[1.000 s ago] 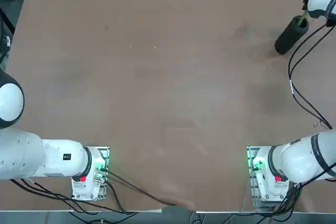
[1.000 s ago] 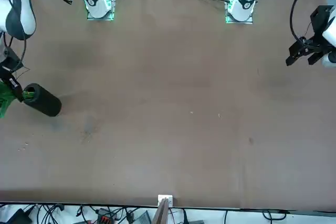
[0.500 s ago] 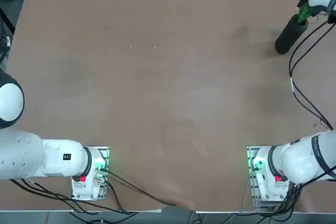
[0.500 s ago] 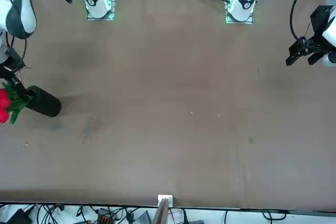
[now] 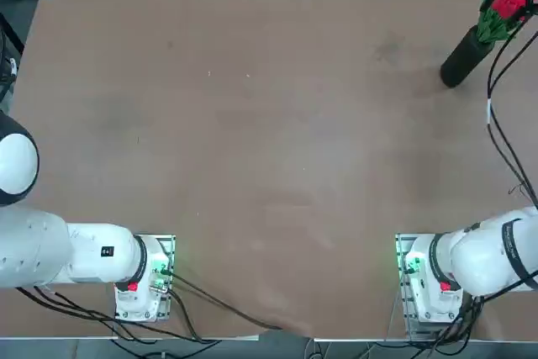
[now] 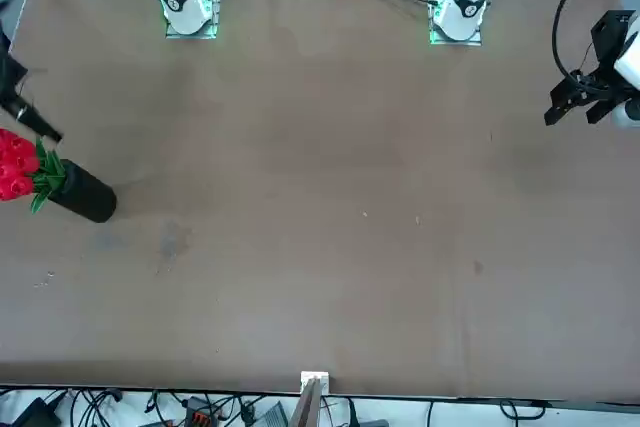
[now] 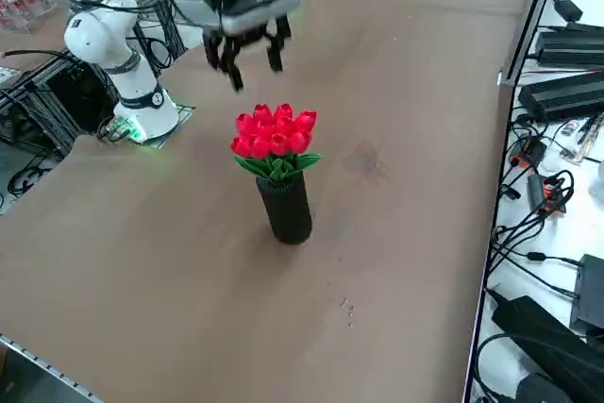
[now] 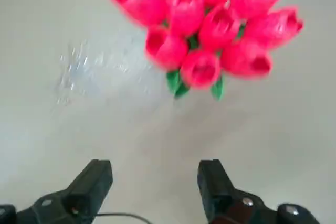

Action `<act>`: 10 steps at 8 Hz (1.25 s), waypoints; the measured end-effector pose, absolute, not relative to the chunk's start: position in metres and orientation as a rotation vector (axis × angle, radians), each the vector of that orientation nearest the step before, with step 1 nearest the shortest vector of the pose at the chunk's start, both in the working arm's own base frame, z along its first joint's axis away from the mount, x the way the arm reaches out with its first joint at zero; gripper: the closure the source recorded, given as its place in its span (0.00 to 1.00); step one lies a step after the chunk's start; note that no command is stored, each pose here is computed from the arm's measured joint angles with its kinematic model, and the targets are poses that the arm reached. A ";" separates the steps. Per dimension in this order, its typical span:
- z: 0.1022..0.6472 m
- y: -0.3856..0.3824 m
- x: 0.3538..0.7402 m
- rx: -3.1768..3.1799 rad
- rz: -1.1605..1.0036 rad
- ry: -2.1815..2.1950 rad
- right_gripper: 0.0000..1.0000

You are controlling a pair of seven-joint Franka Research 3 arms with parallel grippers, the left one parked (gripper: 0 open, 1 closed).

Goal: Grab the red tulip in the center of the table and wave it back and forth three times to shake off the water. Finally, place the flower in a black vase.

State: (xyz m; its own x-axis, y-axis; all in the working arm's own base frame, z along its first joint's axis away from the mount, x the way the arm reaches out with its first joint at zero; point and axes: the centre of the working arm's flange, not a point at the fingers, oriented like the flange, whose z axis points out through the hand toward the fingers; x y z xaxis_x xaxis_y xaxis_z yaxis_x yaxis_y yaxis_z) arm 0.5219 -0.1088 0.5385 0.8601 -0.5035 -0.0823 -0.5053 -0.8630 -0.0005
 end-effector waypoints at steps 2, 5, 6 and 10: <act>0.550 -0.066 0.520 -3.049 0.254 0.477 0.00; 0.582 -0.008 0.532 -3.097 0.225 0.081 0.00; 0.605 0.006 0.535 -3.108 0.201 0.013 0.00; 0.615 0.050 0.553 -3.137 0.187 -0.246 0.00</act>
